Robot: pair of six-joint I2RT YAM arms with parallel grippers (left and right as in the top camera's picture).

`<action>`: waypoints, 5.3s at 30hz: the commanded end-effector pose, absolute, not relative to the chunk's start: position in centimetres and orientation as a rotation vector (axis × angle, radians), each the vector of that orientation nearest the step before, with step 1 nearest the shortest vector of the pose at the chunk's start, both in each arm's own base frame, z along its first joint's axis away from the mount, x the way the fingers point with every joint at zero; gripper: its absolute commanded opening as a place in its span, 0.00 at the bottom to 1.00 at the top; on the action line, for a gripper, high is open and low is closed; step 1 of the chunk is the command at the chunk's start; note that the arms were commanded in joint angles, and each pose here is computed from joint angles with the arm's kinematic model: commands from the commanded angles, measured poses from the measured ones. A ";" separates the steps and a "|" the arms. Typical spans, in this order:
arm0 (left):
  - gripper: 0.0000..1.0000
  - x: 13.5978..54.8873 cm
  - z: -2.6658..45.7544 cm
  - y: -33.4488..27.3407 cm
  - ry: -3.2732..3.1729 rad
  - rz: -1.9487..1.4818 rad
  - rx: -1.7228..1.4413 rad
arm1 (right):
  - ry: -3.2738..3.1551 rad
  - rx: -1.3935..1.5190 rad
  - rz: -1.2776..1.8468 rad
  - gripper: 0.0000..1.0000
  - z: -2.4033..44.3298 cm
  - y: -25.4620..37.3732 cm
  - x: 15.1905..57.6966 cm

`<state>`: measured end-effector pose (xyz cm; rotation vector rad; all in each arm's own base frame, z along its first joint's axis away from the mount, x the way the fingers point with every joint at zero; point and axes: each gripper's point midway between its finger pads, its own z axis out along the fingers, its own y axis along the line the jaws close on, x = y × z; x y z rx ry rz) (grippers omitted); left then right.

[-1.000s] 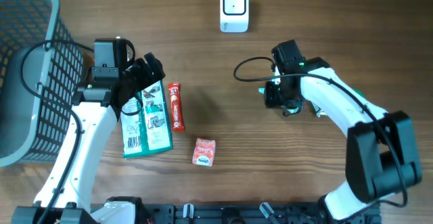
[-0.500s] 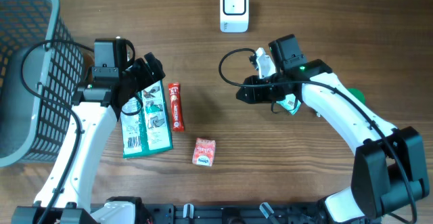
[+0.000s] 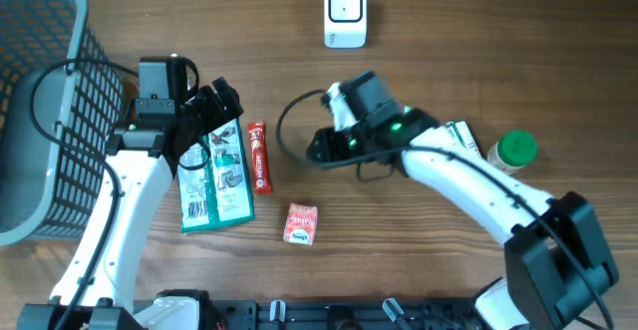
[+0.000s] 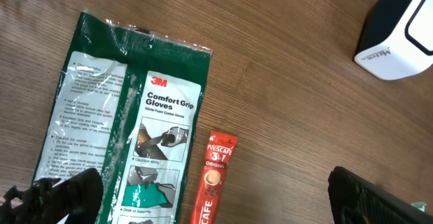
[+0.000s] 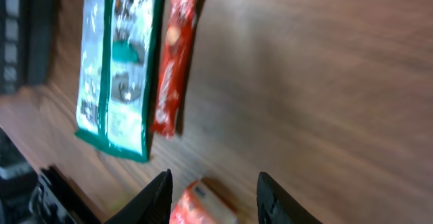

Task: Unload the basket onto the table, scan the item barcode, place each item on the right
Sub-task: 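Reach the right gripper down to the small red-white carton, then close the right gripper on the carton and lift it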

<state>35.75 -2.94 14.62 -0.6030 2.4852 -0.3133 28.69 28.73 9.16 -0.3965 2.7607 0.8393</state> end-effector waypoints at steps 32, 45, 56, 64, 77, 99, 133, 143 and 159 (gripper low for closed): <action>1.00 36.1 15.7 -2.8 2.455 -0.309 -0.591 | 3.232 -0.063 0.808 0.29 1.3 29.7 15.3; 1.00 36.1 15.7 -2.8 2.455 -0.309 -0.592 | 3.206 0.187 0.835 0.33 0.2 29.8 15.9; 1.00 36.1 15.7 -2.8 2.455 -0.309 -0.592 | 3.176 0.252 0.818 0.36 0.2 29.7 16.8; 1.00 36.1 15.7 -2.8 2.455 -0.309 -0.591 | 3.137 0.248 0.824 0.35 0.2 29.8 17.7; 1.00 36.1 15.7 -2.8 2.455 -0.309 -0.591 | 3.152 0.264 0.793 0.21 -0.1 29.2 17.4; 1.00 36.1 15.7 -2.8 2.455 -0.308 -0.591 | 2.886 -0.413 1.431 0.04 6.2 30.2 19.1; 1.00 36.1 15.7 -2.8 2.455 -0.309 -0.592 | 1.752 -1.173 2.150 0.04 21.9 28.6 19.6; 1.00 36.1 15.7 -2.8 2.455 -0.309 -0.591 | 1.721 -1.198 2.116 0.05 22.8 28.6 20.2; 1.00 36.1 15.7 -2.8 2.455 -0.309 -0.592 | 1.984 -0.292 1.701 0.05 22.3 24.5 35.0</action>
